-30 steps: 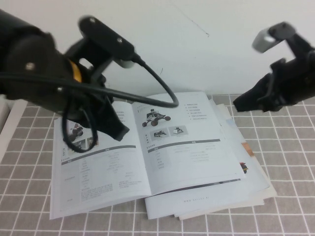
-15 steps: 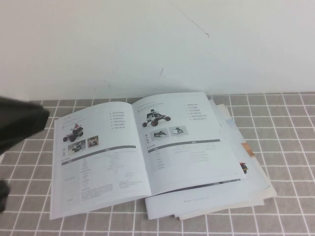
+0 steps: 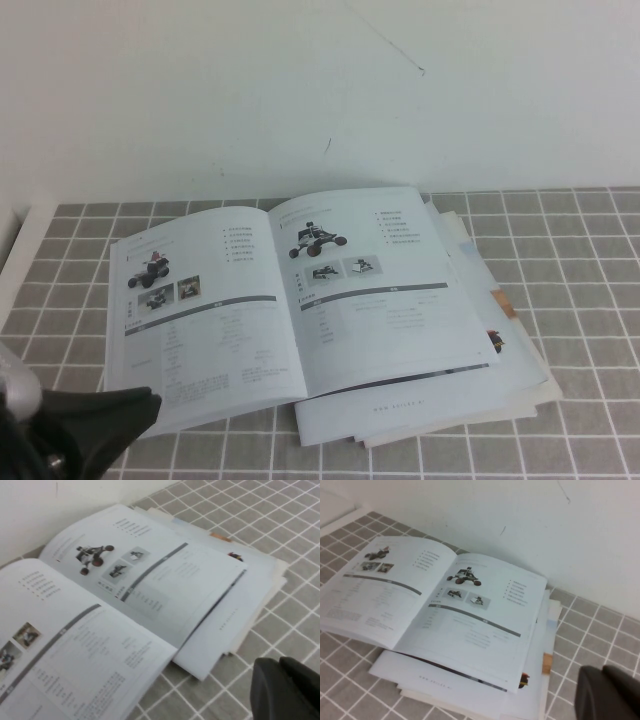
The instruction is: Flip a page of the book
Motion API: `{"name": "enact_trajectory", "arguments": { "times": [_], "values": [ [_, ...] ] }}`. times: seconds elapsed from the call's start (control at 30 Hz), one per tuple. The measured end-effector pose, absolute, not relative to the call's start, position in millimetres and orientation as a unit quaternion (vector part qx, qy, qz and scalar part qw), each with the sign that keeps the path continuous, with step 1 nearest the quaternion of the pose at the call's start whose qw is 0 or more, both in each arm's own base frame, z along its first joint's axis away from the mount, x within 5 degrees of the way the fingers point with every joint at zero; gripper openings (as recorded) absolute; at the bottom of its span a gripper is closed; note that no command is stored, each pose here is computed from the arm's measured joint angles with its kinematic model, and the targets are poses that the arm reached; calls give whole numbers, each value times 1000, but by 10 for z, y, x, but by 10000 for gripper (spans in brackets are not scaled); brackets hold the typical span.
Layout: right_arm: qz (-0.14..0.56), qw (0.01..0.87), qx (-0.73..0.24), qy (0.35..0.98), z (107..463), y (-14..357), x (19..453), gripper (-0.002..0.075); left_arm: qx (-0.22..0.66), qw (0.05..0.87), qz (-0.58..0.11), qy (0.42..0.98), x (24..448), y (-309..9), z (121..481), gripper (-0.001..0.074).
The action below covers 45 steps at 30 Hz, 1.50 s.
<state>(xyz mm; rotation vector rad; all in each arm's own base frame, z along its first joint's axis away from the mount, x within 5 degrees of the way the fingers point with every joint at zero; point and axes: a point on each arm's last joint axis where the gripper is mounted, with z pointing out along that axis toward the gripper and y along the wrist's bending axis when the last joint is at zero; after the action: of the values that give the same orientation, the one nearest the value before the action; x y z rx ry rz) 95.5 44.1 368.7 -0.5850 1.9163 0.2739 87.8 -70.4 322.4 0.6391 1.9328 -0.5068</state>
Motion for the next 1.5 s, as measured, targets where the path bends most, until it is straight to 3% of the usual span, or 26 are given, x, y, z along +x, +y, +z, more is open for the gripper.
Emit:
{"name": "enact_trajectory", "arguments": {
  "times": [0.17,1.13,1.3,1.5],
  "values": [
    [118,535,-234,804,3461,439,978,-1,264,541,-181,778,988,-711,2925,-4],
    [109,538,-250,797,3424,445,986,-1,281,571,-161,754,990,-696,2940,-4],
    [111,539,-250,797,3426,447,985,-1,246,611,-129,742,899,-514,2902,-4],
    [111,539,-250,797,3426,447,985,-1,156,669,-32,726,771,-208,2596,-4]
  ]
}}
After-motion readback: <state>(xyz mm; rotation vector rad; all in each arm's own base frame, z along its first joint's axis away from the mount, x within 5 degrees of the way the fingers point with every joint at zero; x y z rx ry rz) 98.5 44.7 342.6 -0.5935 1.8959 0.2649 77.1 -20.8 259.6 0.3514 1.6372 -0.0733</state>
